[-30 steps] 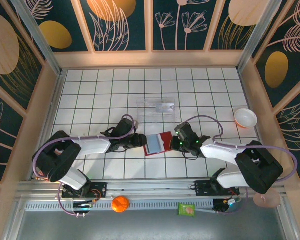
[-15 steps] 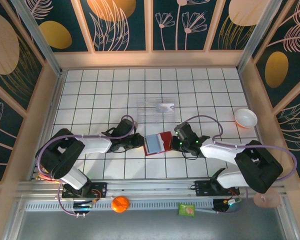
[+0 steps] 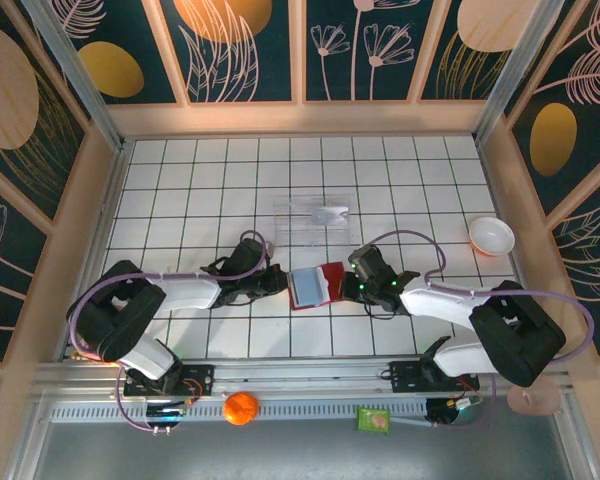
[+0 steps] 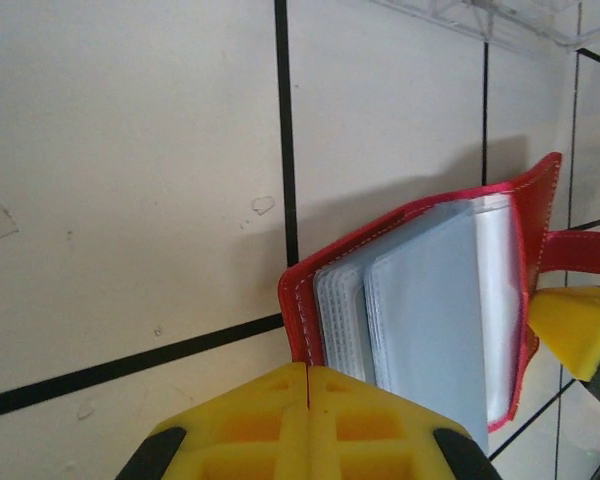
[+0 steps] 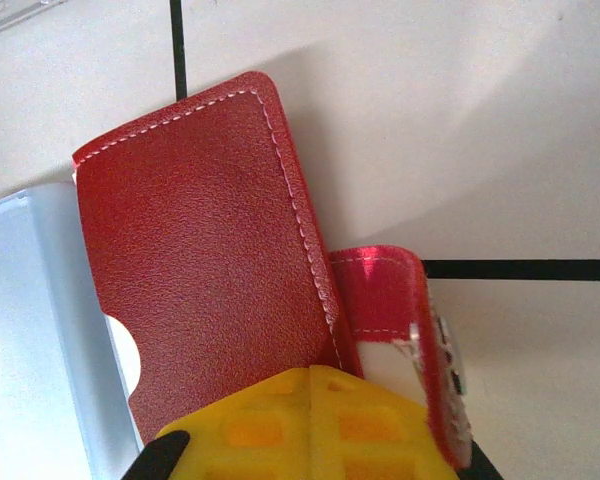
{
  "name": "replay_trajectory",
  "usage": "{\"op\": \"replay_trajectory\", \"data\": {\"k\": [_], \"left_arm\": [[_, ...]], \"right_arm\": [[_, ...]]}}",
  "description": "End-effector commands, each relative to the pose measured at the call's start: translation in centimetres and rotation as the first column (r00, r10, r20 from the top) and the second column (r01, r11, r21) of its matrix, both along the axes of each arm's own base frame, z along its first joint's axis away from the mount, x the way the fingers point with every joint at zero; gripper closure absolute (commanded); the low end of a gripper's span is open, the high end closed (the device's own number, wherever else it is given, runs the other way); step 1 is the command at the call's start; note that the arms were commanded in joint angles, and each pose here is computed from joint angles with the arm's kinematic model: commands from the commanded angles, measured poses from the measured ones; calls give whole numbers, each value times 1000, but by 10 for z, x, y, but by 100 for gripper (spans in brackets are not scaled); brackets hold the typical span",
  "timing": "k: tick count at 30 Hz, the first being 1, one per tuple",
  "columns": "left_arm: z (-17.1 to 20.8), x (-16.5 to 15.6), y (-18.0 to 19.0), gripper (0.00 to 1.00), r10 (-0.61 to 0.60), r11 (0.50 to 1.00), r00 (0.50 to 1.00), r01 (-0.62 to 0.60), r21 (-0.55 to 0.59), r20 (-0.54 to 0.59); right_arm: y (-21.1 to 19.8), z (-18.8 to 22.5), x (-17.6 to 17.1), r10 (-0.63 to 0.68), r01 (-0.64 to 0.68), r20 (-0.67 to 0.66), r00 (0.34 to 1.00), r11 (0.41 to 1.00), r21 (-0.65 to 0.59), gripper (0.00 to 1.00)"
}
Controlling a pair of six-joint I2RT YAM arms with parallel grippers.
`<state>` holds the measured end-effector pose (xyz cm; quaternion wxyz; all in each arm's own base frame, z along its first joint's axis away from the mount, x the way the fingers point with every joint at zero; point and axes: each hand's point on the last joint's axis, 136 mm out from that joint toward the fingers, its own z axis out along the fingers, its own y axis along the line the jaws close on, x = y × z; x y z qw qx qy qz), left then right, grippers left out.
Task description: Take the credit cards out of the card holder
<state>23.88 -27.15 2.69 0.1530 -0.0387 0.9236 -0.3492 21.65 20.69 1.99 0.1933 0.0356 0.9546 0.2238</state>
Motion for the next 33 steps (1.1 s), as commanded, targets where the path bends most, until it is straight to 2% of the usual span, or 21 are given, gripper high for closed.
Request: {"op": "replay_trajectory", "data": {"k": [1, 3, 5, 6, 11, 12, 17, 23, 33], "left_arm": [[20, 0, -10, 100, -19, 998, 999, 22, -66, 45], [19, -1, -10, 100, -21, 998, 999, 24, -66, 42], [18, -2, -12, 100, -25, 997, 999, 28, -73, 35], [18, -2, -12, 100, -27, 997, 999, 29, -75, 34], [21, -2, -15, 100, -30, 995, 999, 34, -91, 39], [22, -1, -15, 100, -30, 995, 999, 33, -94, 40], [23, -3, -13, 100, -29, 995, 999, 33, -93, 42], [25, -3, -11, 100, -22, 995, 998, 27, -91, 51], [25, -3, -11, 100, -20, 995, 998, 25, -97, 53]], "right_arm": [[5, 14, 3, 33, -32, 40, 999, 999, -13, 100], [7, 27, 9, 44, -43, 82, 996, 999, -10, 87], [12, 41, 12, 70, -71, 129, 989, 997, 3, 65], [15, 45, 14, 78, -79, 145, 986, 997, 3, 58], [45, 63, 12, 188, -196, 224, 956, 981, 14, 40], [52, 63, 10, 212, -222, 221, 952, 975, 19, 33], [81, 48, 6, 303, -296, 192, 933, 953, -62, 28], [80, 34, 10, 304, -279, 172, 937, 948, -157, 28], [84, 23, 0, 343, -316, 142, 928, 931, -186, 27]]}}
